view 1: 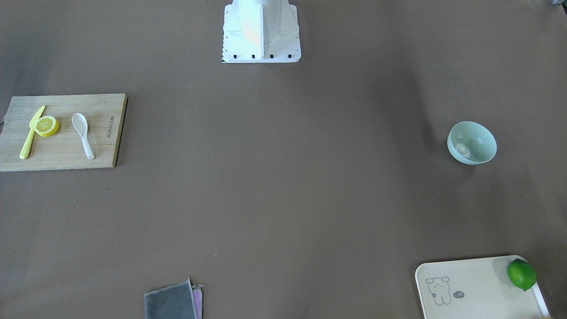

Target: Place spoon in bowl

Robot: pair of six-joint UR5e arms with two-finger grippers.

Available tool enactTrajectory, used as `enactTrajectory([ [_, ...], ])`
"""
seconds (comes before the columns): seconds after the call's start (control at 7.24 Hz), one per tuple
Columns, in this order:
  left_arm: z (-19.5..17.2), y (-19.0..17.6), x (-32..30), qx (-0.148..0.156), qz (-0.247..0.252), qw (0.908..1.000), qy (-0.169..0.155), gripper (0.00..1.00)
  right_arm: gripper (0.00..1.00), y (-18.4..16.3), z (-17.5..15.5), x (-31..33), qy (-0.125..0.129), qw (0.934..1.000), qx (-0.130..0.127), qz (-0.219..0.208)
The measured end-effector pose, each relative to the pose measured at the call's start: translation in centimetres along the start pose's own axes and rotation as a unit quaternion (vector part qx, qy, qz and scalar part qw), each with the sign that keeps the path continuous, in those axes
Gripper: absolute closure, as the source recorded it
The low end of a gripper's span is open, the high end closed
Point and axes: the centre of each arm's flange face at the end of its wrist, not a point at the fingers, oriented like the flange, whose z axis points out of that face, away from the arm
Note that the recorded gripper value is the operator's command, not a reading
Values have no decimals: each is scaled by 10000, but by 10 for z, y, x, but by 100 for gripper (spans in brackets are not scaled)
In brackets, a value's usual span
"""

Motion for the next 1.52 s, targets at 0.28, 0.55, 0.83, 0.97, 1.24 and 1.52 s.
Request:
enactTrajectory([
  [0.28,-6,-3,6,51,33,10000,-6,2,0,0,-1,1,3,10000,17,12],
  [0.55,-7,-1,8,62,45,10000,-9,2,0,-1,-3,0,2,10000,32,11],
  [0.83,-9,4,10,98,65,9999,13,2,0,-3,-3,-1,0,10000,41,-4],
  [0.97,-12,3,13,133,95,9999,13,2,0,-4,-3,-1,0,10000,41,-6],
  [1.24,-15,2,17,168,137,9998,35,2,0,-5,-3,-2,-1,10000,45,-10],
  [1.52,-17,0,21,210,188,9996,45,2,0,-6,-3,-2,0,10000,43,-9],
])
